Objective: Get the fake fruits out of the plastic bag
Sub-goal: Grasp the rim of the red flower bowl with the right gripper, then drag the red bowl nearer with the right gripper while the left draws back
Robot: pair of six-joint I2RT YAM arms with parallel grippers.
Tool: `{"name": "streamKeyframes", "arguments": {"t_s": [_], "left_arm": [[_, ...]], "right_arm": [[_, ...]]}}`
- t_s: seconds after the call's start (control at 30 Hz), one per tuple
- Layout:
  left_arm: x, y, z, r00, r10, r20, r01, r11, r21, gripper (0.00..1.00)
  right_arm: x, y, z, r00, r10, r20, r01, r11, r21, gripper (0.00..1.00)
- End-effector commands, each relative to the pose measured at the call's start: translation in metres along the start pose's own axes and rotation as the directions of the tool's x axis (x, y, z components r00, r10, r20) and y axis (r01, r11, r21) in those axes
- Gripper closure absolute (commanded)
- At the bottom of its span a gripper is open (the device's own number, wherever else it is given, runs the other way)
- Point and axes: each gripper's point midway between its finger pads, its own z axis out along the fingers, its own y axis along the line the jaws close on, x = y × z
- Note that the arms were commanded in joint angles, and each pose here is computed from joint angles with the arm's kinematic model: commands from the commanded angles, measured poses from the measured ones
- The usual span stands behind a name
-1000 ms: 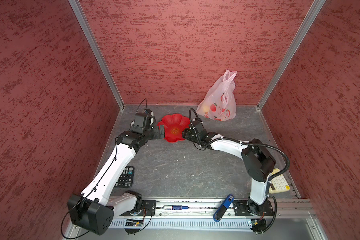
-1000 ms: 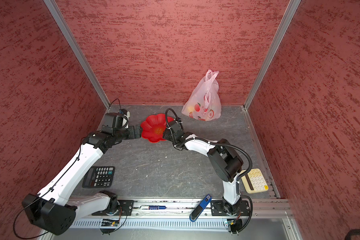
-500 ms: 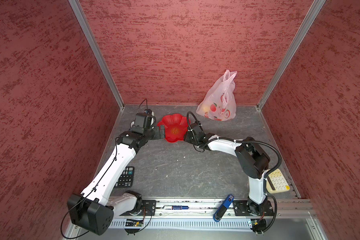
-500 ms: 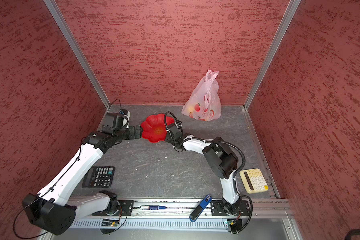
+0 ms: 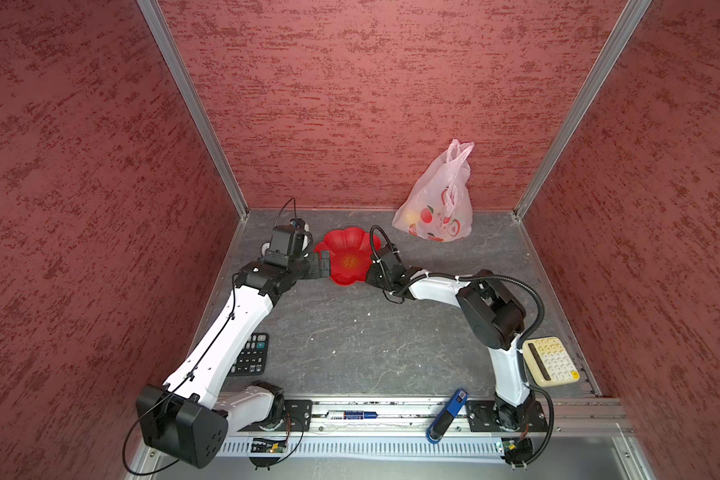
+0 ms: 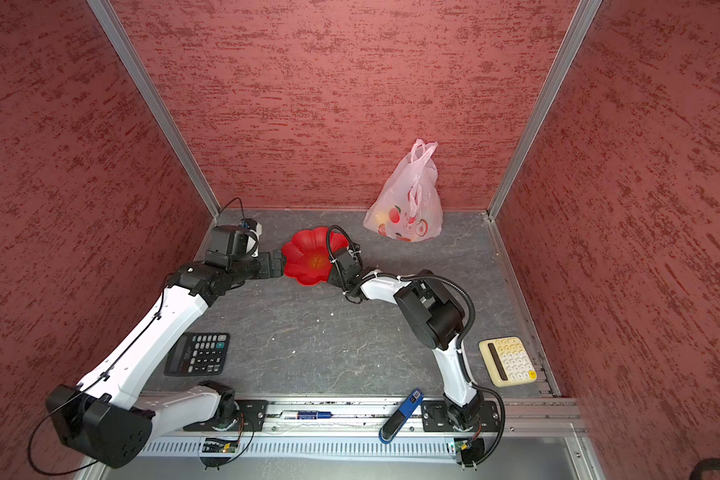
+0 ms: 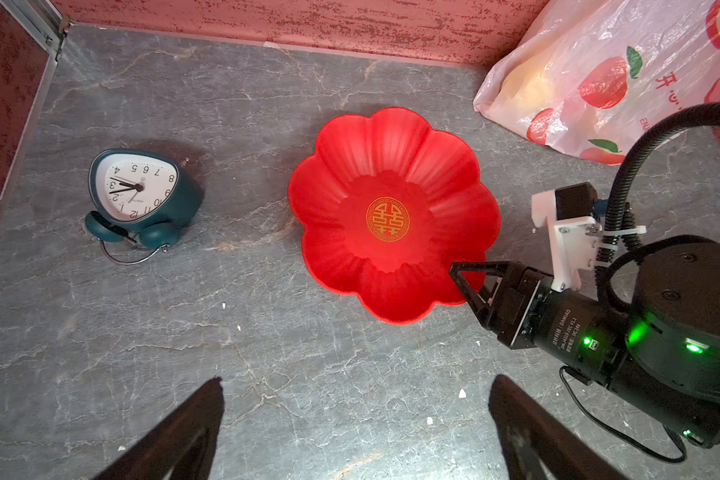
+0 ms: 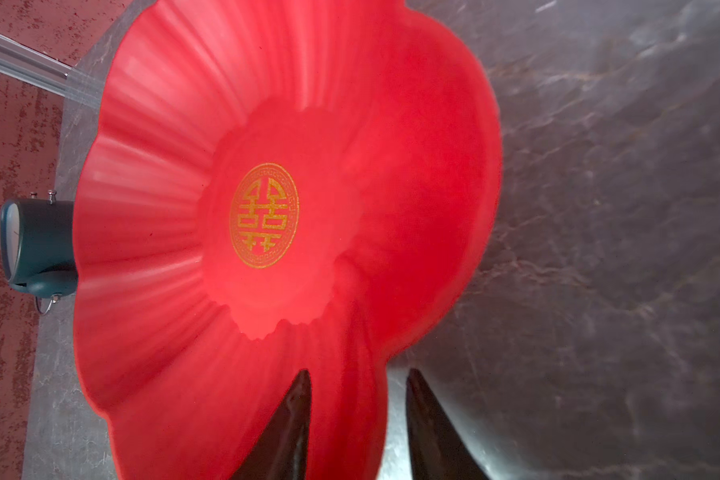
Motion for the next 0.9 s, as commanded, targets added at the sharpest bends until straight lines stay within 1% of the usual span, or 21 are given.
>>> {"name": "streamKeyframes", "arguments": {"t_s": [0.0,0.17,0.27,0.3,0.43,0.53,0.6,0.67,0.77,0.87], "left_arm": [[0.005,0.000,0.004,1.000,0.022,-0.014,-0.022,1.000,-0.008,0.00],[0.004,0.001,0.004,1.000,0.015,-0.019,-0.016,1.000,-0.016,0.01],[0.003,0.001,0.003,1.000,0.011,-0.023,-0.011,1.000,-0.023,0.01],[0.002,0.003,0.002,1.000,0.008,-0.024,-0.009,0.999,-0.031,0.01],[-0.001,0.004,-0.003,1.000,0.003,-0.010,-0.003,1.000,-0.031,0.01],[-0.002,0.002,-0.006,1.000,-0.002,-0.003,0.002,1.000,-0.018,0.01],[-0.002,0.000,-0.006,1.000,-0.004,-0.005,0.004,1.000,-0.010,0.01],[-0.002,-0.002,-0.006,1.000,-0.007,-0.009,0.007,1.000,-0.001,0.01],[-0.002,-0.006,-0.007,1.000,-0.011,-0.014,0.011,1.000,0.022,0.01],[-0.003,-0.009,-0.010,1.000,-0.021,-0.008,0.021,0.999,0.042,0.00]], "right_arm": [[-0.009,0.008,0.006,0.999,0.046,0.011,-0.046,0.998,-0.044,0.72],[-0.012,0.006,0.002,0.998,0.068,0.010,-0.067,0.996,-0.057,0.87],[-0.016,0.005,-0.011,0.996,0.087,0.009,-0.087,0.994,-0.067,0.94],[-0.018,0.003,-0.017,0.995,0.094,0.013,-0.093,0.993,-0.067,0.99],[-0.020,-0.017,-0.041,0.993,0.121,0.010,-0.120,0.992,-0.045,1.00],[-0.014,-0.047,-0.065,0.988,0.154,-0.009,-0.154,0.988,0.003,1.00],[-0.008,-0.077,-0.088,0.983,0.181,-0.009,-0.180,0.981,0.068,1.00],[-0.002,-0.108,-0.122,0.977,0.212,0.017,-0.213,0.968,0.135,1.00],[0.011,-0.150,-0.172,0.959,0.273,0.072,-0.282,0.937,0.205,1.00],[0.025,-0.185,-0.212,0.941,0.314,0.123,-0.336,0.901,0.272,1.00]]}}
